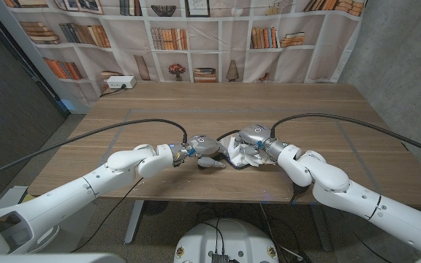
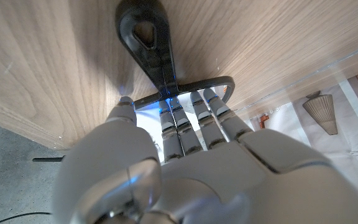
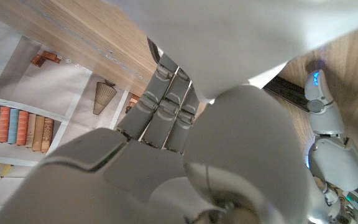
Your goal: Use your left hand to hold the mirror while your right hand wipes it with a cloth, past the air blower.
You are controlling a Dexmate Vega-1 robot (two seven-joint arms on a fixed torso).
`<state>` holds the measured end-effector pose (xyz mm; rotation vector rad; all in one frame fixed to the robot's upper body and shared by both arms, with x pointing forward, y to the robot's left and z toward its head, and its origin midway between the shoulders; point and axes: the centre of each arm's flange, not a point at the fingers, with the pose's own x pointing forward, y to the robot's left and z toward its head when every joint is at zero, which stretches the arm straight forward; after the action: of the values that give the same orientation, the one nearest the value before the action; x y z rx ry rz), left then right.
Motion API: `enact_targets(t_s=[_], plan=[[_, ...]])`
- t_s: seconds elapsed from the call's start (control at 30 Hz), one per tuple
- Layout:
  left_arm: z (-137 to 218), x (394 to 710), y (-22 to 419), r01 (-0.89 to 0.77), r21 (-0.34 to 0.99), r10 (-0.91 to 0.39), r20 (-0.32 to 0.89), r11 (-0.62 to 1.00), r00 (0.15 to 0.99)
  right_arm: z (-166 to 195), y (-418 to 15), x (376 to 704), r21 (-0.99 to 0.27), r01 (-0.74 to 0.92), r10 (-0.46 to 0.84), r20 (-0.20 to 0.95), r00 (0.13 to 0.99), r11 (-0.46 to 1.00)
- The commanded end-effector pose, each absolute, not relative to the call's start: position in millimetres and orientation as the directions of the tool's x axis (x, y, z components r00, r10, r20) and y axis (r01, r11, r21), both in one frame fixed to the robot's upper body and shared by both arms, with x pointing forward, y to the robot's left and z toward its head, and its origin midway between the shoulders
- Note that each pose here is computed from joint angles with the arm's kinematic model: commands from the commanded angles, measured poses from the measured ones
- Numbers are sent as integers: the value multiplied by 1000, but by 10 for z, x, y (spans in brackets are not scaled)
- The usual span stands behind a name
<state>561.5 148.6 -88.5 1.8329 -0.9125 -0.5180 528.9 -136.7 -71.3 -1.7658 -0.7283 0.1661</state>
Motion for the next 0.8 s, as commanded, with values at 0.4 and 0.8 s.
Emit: enact_targets(t_s=[0.4, 0.8], plan=[[-846, 5623, 1536, -366, 903, -785, 56, -224, 617, -737, -1304, 5620, -916, 331, 531, 169, 830, -226], [-837, 5652, 1562, -361, 906, -782, 56, -222, 621, -444, -1117, 5806, -884, 384, 553, 186, 812, -267]])
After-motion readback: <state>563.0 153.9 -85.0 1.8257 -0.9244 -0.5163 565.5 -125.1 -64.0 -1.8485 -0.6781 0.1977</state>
